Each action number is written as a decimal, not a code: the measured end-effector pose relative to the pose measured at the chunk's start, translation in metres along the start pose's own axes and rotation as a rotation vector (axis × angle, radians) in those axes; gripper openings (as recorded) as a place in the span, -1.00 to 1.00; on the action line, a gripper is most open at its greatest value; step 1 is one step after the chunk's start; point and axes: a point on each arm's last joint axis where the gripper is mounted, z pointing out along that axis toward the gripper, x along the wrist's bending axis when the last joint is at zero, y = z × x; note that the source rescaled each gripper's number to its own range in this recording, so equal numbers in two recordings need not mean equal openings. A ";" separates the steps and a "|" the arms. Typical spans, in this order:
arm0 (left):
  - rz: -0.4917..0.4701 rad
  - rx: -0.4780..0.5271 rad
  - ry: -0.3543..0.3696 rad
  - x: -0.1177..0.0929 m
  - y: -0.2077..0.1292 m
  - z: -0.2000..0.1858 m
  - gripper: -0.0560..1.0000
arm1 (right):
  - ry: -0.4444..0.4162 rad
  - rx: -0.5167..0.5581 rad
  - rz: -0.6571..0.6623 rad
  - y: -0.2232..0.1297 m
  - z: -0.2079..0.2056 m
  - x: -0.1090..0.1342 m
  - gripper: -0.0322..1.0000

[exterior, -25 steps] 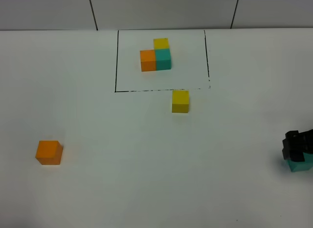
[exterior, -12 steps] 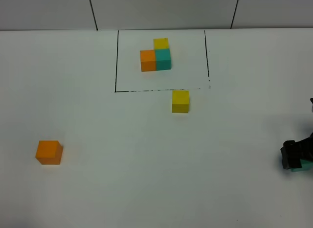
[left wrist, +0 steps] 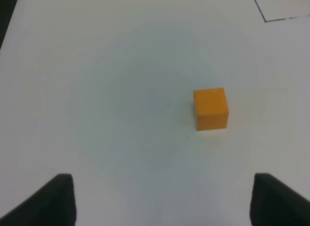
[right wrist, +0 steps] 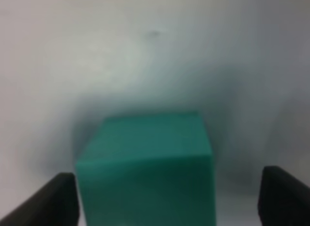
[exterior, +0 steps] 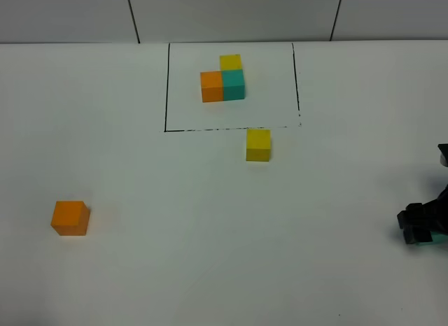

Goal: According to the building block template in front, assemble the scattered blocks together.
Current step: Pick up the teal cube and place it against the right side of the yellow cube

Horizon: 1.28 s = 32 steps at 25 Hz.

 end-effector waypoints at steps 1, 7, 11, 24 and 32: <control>0.000 0.000 0.000 0.000 0.000 0.000 0.47 | 0.002 0.000 0.002 0.000 0.000 0.000 -0.06; 0.000 0.000 0.000 0.000 0.000 0.000 0.47 | 0.028 0.025 0.066 -0.002 0.000 0.003 -0.92; 0.000 0.000 0.000 0.000 0.000 0.000 0.47 | 0.041 0.024 0.084 -0.002 -0.010 0.018 -0.92; 0.000 0.000 0.000 0.000 0.000 0.000 0.47 | 0.034 -0.021 0.147 -0.013 -0.071 0.127 -0.92; 0.000 0.000 0.000 0.000 0.000 0.000 0.47 | -0.006 0.026 0.120 0.020 -0.058 0.184 -0.92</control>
